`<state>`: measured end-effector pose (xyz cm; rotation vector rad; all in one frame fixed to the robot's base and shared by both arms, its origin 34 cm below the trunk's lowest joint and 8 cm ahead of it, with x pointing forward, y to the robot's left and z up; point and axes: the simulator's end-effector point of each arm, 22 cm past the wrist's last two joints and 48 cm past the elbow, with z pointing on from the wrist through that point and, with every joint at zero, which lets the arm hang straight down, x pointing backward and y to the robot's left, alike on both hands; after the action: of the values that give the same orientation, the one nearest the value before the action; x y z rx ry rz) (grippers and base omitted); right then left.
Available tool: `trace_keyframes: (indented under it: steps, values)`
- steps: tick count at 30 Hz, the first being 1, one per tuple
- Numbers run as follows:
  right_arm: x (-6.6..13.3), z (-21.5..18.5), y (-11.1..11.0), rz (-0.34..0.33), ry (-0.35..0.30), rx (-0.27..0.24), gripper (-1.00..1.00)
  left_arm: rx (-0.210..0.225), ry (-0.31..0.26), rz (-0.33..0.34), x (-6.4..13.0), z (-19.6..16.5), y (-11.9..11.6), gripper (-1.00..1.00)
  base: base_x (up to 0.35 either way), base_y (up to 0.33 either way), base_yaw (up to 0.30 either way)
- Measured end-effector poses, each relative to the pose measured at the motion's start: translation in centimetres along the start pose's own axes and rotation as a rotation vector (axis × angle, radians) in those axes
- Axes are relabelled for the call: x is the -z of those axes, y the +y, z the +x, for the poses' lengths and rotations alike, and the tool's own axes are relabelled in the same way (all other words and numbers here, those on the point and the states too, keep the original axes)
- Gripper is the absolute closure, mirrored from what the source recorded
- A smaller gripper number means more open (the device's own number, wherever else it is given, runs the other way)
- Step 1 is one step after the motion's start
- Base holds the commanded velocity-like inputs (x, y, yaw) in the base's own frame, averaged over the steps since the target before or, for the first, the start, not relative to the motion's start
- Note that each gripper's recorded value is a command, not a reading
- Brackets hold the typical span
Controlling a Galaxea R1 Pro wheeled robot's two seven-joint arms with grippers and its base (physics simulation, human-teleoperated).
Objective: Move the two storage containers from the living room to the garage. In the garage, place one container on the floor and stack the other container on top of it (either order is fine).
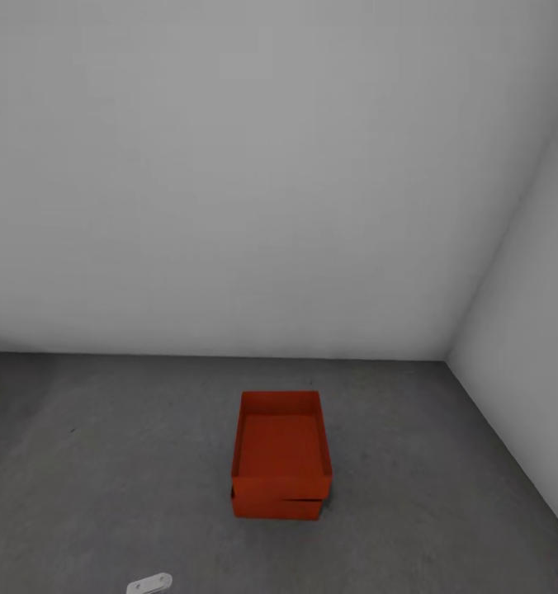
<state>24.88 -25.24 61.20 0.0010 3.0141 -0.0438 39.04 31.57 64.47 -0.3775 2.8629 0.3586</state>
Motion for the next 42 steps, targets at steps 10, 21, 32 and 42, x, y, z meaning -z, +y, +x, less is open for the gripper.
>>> trace_keyframes:
  steps: [10,21,32,42]
  values:
    - [0.1,-0.6,0.0,0.000,-0.016,0.000,-1.00,0.005,-0.015,0.004,0.3,-0.6,-0.1,-1.00,0.000,0.000,0.000]
    - [0.3,-1.4,0.0,0.001,-0.035,-0.002,-1.00,0.004,-0.033,0.010,0.7,-1.4,-0.3,-1.00,0.000,0.000,0.000]
    - [0.5,-2.0,0.1,-0.002,-0.049,-0.001,-1.00,-0.043,0.145,0.077,0.2,13.5,4.6,-1.00,0.000,0.000,0.000]
    - [0.7,-2.7,0.1,-0.001,-0.066,-0.002,-1.00,-0.041,0.089,0.048,0.0,14.2,8.3,-1.00,0.000,0.000,0.000]
